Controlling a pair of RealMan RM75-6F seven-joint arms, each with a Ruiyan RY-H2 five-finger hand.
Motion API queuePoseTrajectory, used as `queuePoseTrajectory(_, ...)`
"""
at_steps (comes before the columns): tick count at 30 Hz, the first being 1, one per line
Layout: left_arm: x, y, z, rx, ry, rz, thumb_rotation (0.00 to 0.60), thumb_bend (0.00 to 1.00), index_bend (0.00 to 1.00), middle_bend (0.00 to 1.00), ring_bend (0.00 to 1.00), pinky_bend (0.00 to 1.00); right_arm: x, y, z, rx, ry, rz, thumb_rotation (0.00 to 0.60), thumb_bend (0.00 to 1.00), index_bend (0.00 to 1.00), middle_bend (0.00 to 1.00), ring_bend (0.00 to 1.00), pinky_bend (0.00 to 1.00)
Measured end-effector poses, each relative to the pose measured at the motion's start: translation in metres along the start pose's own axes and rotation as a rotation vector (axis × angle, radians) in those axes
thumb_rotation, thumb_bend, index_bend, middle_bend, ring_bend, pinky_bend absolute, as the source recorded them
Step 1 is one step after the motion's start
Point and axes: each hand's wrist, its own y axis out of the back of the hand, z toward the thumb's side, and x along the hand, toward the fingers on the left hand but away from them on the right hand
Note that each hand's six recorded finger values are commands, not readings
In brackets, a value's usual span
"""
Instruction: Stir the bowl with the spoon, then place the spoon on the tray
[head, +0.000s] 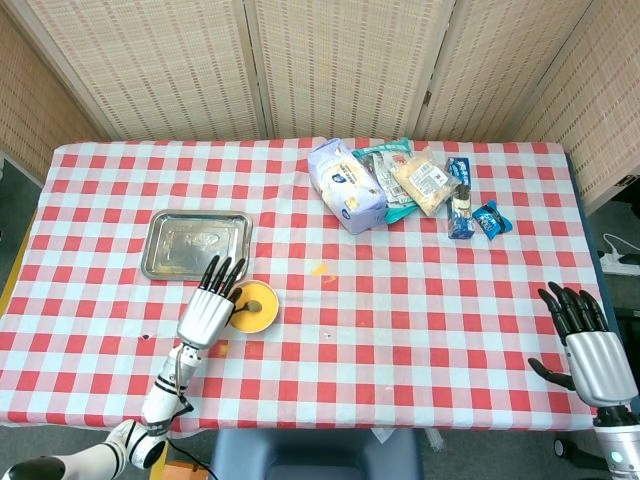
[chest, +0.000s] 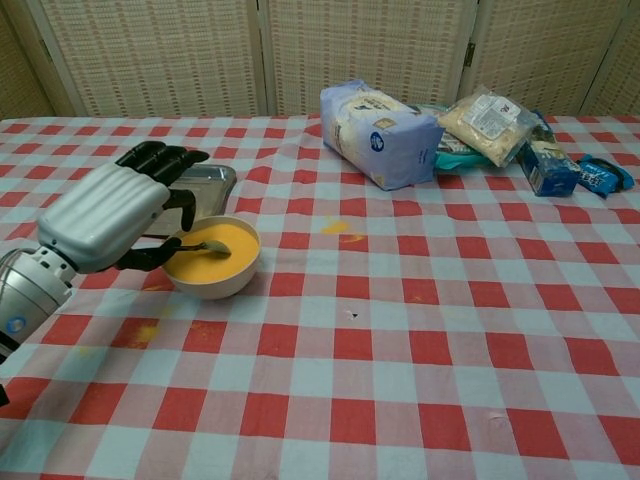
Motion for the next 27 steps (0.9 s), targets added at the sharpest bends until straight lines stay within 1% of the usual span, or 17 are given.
queuePoseTrajectory(4,-0.003,0.001,-0.006,-0.004,-0.003,-0.025,0.6,0.41,0.46,0.02,0.0,0.03,0.0,0.0,0.0,0.001,0.001,0.0,0.6,0.06,0.0,0.0,0.0,0.0)
queuePoseTrajectory(11,-0.007,0.002,-0.023,-0.027,0.002,-0.106,0.6,0.41,0.43,0.01,0.0,0.03,0.0,-0.001,0.0,0.001,0.003,0.006,0.6,0.06,0.0,0.0,0.0,0.0)
queuePoseTrajectory(17,-0.007,0.008,-0.049,-0.007,0.031,-0.173,0.6,0.41,0.43,0.01,0.0,0.03,0.001,-0.001,0.001,0.003,0.003,0.004,0.6,0.06,0.0,0.0,0.0,0.0)
queuePoseTrajectory(23,-0.009,0.005,-0.06,0.009,0.033,-0.251,0.6,0.41,0.43,0.01,0.0,0.03,0.001,-0.001,0.001,0.006,0.001,0.005,0.6,0.06,0.0,0.0,0.0,0.0)
queuePoseTrajectory(27,-0.008,0.004,-0.066,0.016,0.047,-0.282,0.6,0.41,0.43,0.01,0.0,0.03,0.001,-0.001,0.0,0.008,0.0,0.008,0.6,0.06,0.0,0.0,0.0,0.0)
